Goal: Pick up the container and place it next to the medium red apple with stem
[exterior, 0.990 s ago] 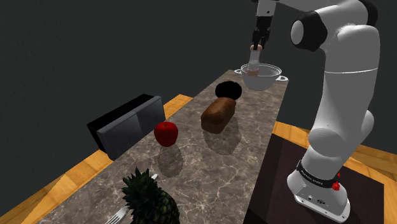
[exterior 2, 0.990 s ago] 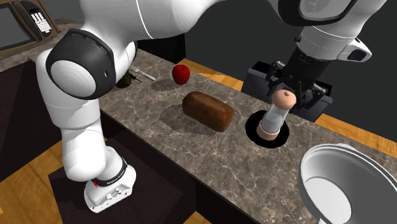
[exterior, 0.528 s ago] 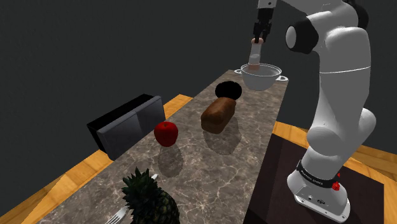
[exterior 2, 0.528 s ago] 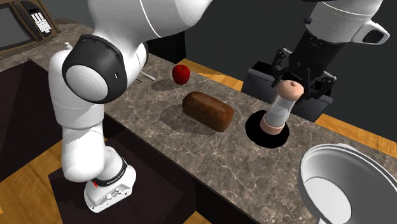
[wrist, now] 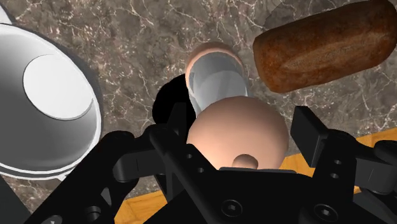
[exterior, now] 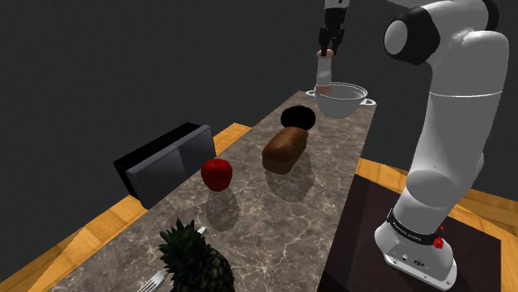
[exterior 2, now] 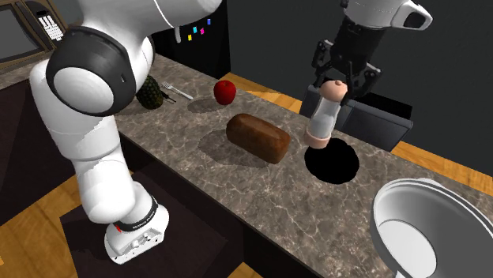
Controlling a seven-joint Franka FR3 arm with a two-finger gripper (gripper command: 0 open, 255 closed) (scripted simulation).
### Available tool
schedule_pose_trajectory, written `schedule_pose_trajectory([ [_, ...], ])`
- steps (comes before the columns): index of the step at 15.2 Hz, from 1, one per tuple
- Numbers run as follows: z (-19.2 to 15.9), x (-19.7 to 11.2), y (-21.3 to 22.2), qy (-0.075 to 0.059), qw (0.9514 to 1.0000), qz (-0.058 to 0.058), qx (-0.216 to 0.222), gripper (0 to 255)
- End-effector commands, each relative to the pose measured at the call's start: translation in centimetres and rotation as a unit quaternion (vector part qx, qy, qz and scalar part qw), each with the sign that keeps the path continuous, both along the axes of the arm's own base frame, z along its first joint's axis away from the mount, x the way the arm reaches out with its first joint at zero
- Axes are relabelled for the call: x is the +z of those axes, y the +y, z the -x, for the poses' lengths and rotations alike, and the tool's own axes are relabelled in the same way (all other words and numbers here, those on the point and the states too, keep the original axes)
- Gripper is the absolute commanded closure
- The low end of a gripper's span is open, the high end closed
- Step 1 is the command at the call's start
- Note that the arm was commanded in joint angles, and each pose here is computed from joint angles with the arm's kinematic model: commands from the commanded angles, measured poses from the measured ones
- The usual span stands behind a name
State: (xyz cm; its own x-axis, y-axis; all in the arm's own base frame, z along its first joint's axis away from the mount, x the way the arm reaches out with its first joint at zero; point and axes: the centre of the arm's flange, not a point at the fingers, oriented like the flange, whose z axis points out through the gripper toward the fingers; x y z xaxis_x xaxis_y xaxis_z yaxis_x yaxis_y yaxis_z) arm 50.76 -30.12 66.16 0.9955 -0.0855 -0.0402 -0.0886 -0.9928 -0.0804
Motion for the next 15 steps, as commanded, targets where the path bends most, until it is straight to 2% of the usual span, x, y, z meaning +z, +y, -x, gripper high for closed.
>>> schedule_pose_trajectory([
  [1, -0.2, -0.1, 2.9, 0.000, 1.0000, 0.000, 0.000, 255],
  [15, -3.0, -0.1, 21.2, 0.000, 1.0000, 0.000, 0.000, 255],
])
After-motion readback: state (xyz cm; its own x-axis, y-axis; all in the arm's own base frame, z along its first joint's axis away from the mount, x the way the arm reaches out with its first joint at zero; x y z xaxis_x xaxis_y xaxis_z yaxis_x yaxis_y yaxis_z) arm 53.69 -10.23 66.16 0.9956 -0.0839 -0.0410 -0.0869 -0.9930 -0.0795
